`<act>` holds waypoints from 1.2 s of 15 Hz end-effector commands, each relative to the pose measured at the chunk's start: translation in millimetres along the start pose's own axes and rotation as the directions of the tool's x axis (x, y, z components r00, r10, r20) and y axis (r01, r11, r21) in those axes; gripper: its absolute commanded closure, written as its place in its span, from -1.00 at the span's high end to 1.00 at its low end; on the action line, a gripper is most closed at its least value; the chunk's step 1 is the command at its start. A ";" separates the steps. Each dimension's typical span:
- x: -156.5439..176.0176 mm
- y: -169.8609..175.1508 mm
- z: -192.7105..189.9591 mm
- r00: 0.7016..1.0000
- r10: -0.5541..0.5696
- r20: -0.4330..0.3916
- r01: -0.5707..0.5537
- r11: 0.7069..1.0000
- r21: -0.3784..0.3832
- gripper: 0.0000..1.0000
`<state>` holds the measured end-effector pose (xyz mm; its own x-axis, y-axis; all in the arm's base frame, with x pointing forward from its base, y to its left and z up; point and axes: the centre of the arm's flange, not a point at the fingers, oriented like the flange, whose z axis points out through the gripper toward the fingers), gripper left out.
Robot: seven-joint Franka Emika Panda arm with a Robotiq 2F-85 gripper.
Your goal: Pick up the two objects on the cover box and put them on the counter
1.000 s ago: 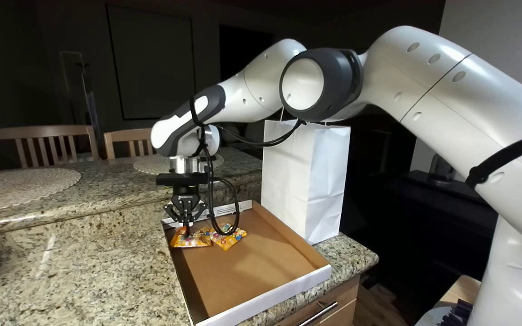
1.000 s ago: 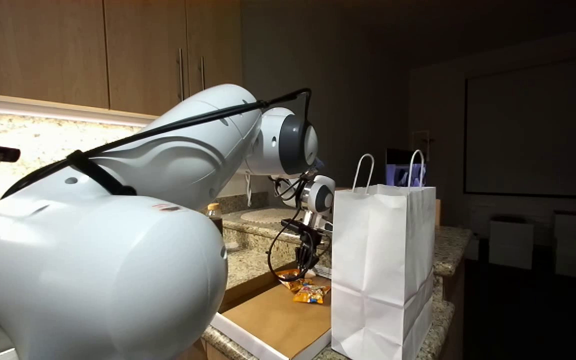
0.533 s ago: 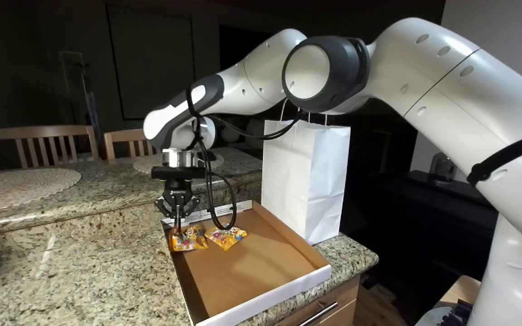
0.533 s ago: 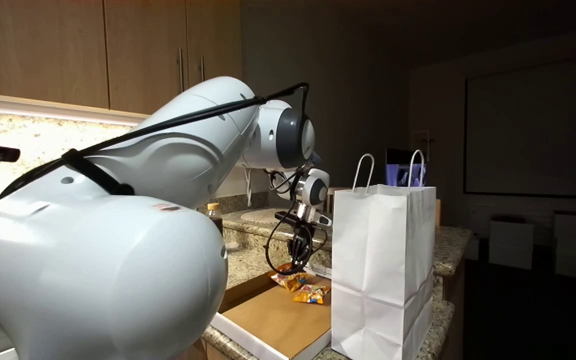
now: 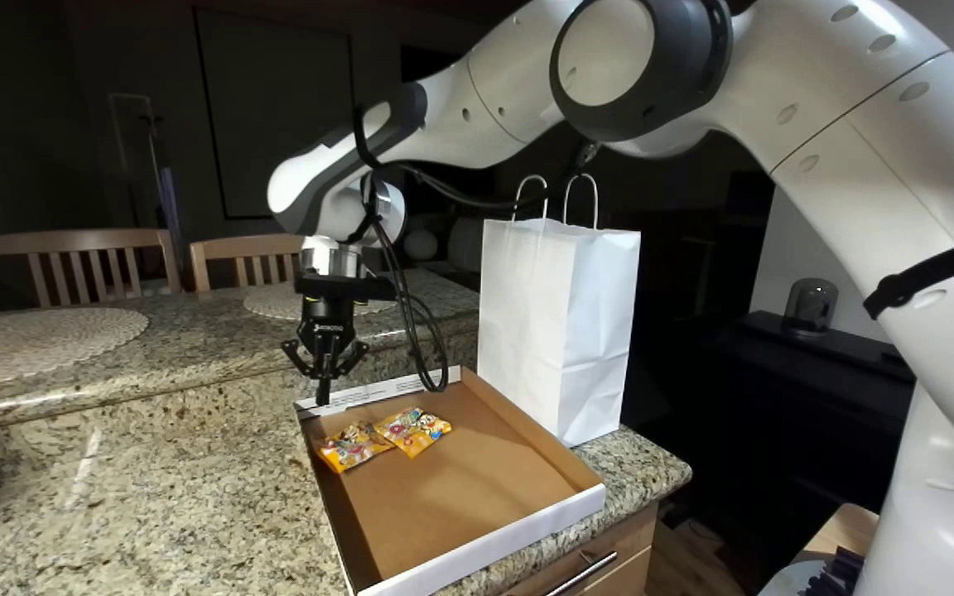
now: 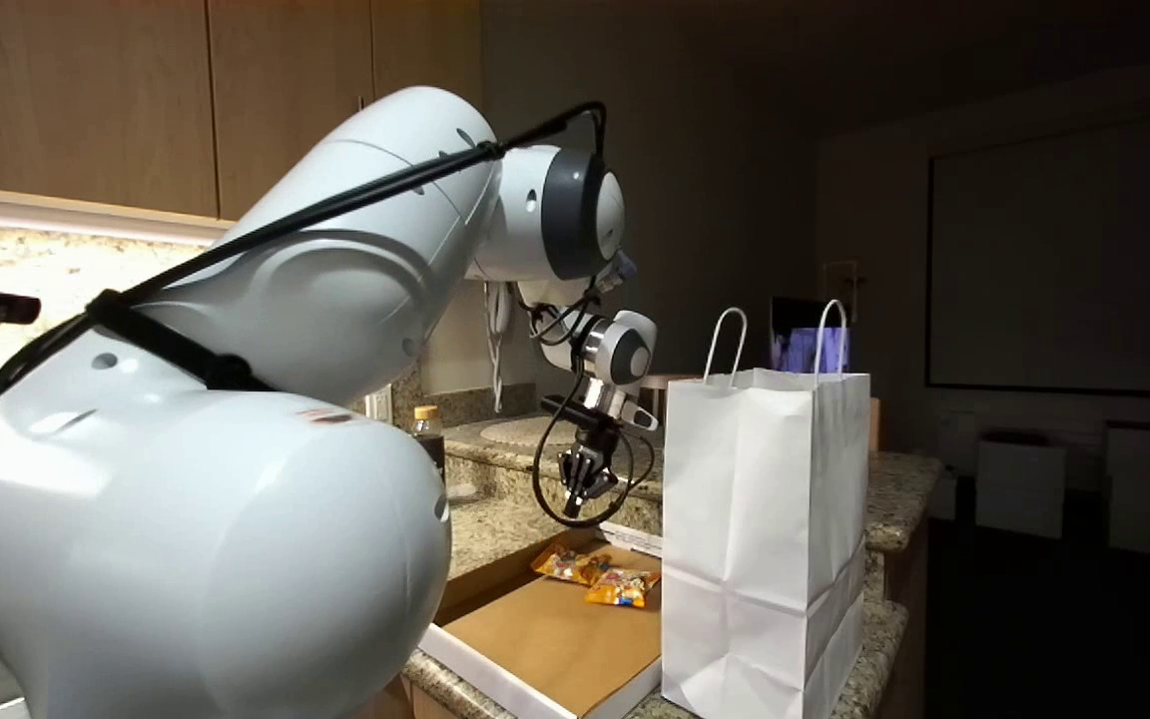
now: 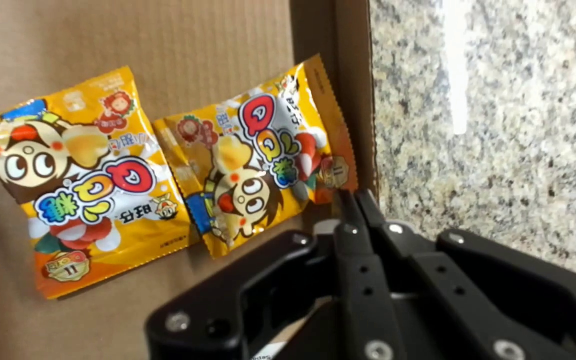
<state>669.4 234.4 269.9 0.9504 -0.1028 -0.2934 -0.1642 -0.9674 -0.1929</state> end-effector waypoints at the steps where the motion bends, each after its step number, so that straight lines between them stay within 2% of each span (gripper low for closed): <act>1: -46.7 16.2 -12.2 0.995 -0.100 0.015 0.100 0.994 0.033 -0.89; 3: -49.7 15.0 -11.8 0.991 -0.135 0.021 0.134 0.990 0.051 -0.95; 4: -51.2 14.5 -10.0 0.990 -0.137 0.025 0.136 0.989 0.058 -0.40; 6: -52.0 20.5 -1.2 0.992 -0.121 0.043 0.117 0.990 0.081 -0.39; 9: -50.7 27.9 27.4 0.988 -0.109 0.113 0.099 0.991 0.092 -0.04; 14: -57.9 18.8 56.8 0.990 -0.077 0.117 0.079 0.997 -0.011 0.59; 17: -63.1 -1.1 59.0 0.996 -0.067 0.053 0.073 0.991 -0.113 0.95; 18: -63.0 -4.2 58.6 0.998 -0.057 0.037 0.061 0.988 -0.140 1.00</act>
<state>602.7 248.0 227.8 0.9314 0.0129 -0.3637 -0.0541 -0.9833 -0.1736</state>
